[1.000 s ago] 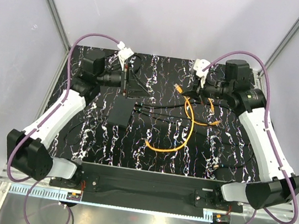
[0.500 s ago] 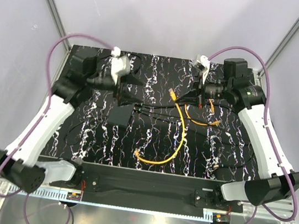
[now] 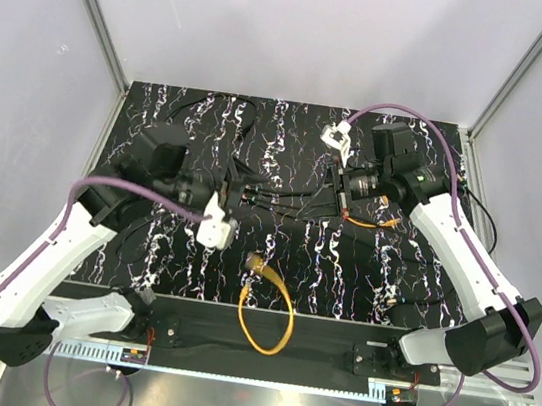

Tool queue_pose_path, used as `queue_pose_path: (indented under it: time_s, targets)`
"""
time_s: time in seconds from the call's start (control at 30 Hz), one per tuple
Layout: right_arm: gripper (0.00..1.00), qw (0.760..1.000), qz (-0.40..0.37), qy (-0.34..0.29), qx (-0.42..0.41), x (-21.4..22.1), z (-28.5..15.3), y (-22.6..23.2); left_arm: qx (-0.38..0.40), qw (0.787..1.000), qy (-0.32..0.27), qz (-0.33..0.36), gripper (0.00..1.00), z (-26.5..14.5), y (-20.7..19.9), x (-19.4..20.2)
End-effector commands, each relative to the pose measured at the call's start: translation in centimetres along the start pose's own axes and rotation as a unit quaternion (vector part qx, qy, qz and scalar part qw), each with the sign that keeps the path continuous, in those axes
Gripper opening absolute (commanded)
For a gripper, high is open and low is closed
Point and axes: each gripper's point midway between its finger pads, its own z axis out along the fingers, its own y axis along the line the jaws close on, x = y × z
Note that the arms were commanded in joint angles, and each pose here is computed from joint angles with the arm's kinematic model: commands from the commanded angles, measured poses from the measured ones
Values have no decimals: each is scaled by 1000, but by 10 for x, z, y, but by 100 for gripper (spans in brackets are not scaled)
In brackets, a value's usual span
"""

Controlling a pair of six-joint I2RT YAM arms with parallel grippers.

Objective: Insert the plug into the switch port

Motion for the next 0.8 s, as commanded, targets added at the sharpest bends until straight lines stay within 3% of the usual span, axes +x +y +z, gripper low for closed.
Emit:
queue_pose_path:
  time_s: [0.0, 0.1, 0.2, 0.33, 0.43, 0.57, 0.63, 0.77]
  targets:
    - [0, 999, -11, -7, -33, -6, 2, 21, 20, 995, 17, 101, 70, 5, -2, 1]
    - [0, 1000, -8, -4, 18, -1, 5, -1, 34, 997, 36, 63, 68, 15, -10, 14]
    - [2, 993, 18, 34, 114, 21, 2, -45, 33, 997, 42, -56, 69, 18, -21, 20]
    - [44, 976, 52, 115, 179, 79, -4, -86, 106, 983, 47, -144, 72, 10, -85, 25]
    - [43, 957, 82, 152, 235, 121, -11, -117, 135, 973, 69, -175, 71, 10, -129, 44]
    - [44, 952, 110, 138, 250, 130, -18, -127, 178, 963, 93, -179, 67, 28, -155, 74]
    - [57, 951, 120, 110, 261, 117, -32, -130, 221, 949, 119, -190, 65, 47, -166, 90]
    - [65, 945, 141, 77, 285, 106, -58, -136, 251, 934, 177, -185, 62, 78, -183, 127]
